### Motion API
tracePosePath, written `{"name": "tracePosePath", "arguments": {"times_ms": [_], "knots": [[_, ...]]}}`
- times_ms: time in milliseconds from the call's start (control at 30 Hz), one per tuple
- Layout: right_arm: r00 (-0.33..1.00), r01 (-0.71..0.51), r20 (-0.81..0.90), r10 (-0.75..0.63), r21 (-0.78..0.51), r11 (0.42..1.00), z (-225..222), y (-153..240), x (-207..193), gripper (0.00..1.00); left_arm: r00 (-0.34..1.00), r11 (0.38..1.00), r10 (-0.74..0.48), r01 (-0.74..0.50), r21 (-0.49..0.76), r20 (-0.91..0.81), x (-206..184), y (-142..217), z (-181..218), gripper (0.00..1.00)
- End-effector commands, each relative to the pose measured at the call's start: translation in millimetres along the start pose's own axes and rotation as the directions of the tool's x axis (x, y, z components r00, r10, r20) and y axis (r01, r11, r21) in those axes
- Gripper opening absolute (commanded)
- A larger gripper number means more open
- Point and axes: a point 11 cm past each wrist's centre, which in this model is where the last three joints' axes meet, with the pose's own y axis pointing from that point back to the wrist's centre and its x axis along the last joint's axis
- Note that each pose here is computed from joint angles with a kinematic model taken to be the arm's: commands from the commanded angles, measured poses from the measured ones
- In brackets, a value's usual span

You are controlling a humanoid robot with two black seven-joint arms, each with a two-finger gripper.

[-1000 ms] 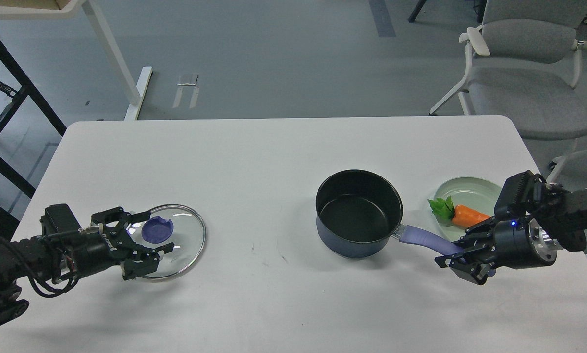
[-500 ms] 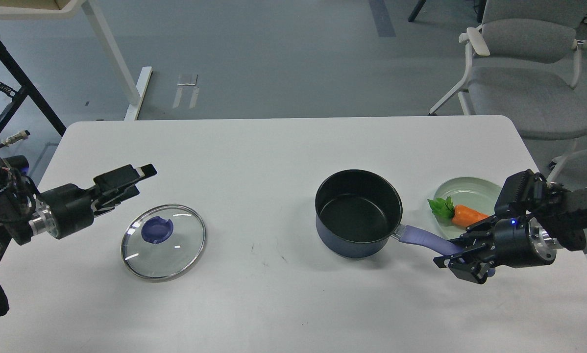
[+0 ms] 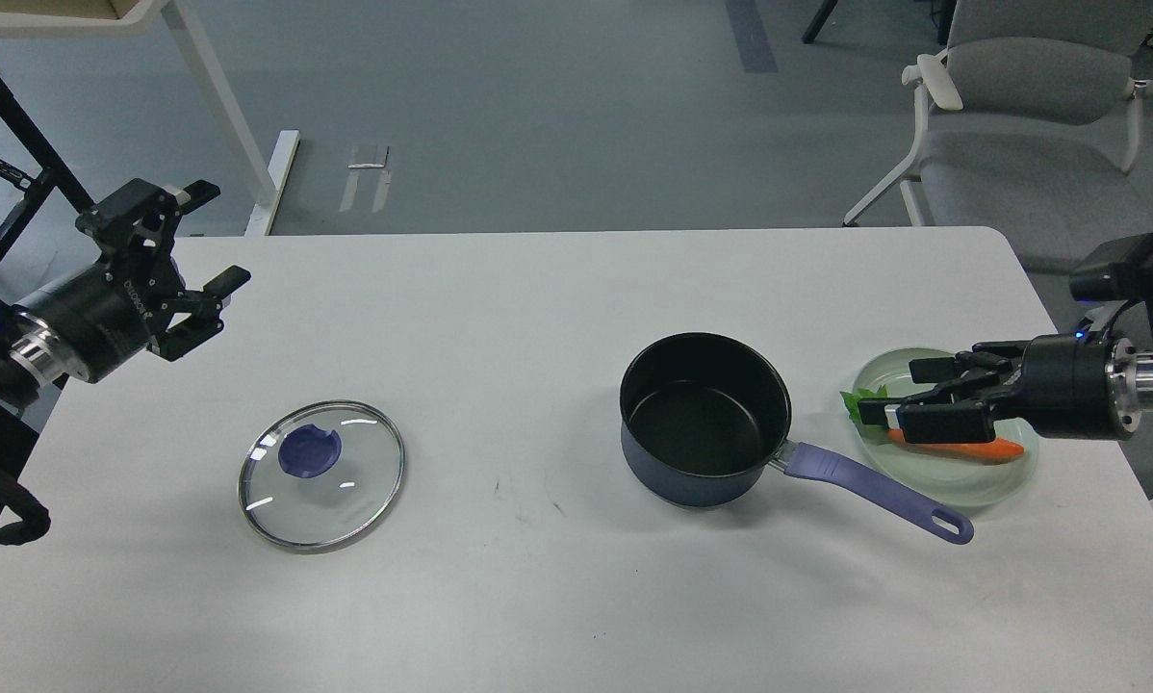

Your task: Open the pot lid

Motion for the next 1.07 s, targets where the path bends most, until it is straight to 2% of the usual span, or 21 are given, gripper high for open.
{"name": "tracePosePath", "arguments": {"times_ms": [0,133,267,367,533,800,1033], "knots": [[0.963,-0.188,0.194,0.186,-0.008,0.982,15.5,5.5,25.9,0.99,0.993,0.998,0.050,-0.054,-0.036,-0.104,7.0,-5.6,-1.8,0.99],[0.814,-0.374,0.474,0.335,-0.015,0.927,28.6,-9.2,44.9,0.99,0.986,0.994,0.069,-0.082,-0.079,-0.149,10.8,-16.9,-0.2,0.99],[0.554,-0.523,0.718,0.420,-0.092,0.847,44.5,-26.8,48.3,0.99,0.979,0.992,0.045,-0.068,-0.109,-0.197,9.6,-28.0,-6.8,0.99],[0.361,-0.571,0.836,0.414,-0.153,0.807,52.8,-43.6,40.9,0.99,0.973,0.993,0.019,-0.045,-0.111,-0.229,6.7,-32.9,-16.5,0.99],[0.108,-0.585,0.933,0.344,-0.220,0.780,55.2,-66.7,20.8,0.99,0.965,0.994,0.006,-0.034,-0.104,-0.261,0.0,-40.0,-31.1,0.99],[-0.068,-0.609,0.964,0.257,-0.244,0.755,50.0,-84.8,-3.6,0.99,0.944,0.994,0.002,-0.039,-0.106,-0.331,-14.7,-52.9,-56.1,0.99],[-0.091,-0.610,0.963,0.254,-0.255,0.751,53.1,-80.3,-10.4,0.99,0.935,0.994,0.009,-0.048,-0.102,-0.354,-17.0,-55.4,-61.4,0.99]]}}
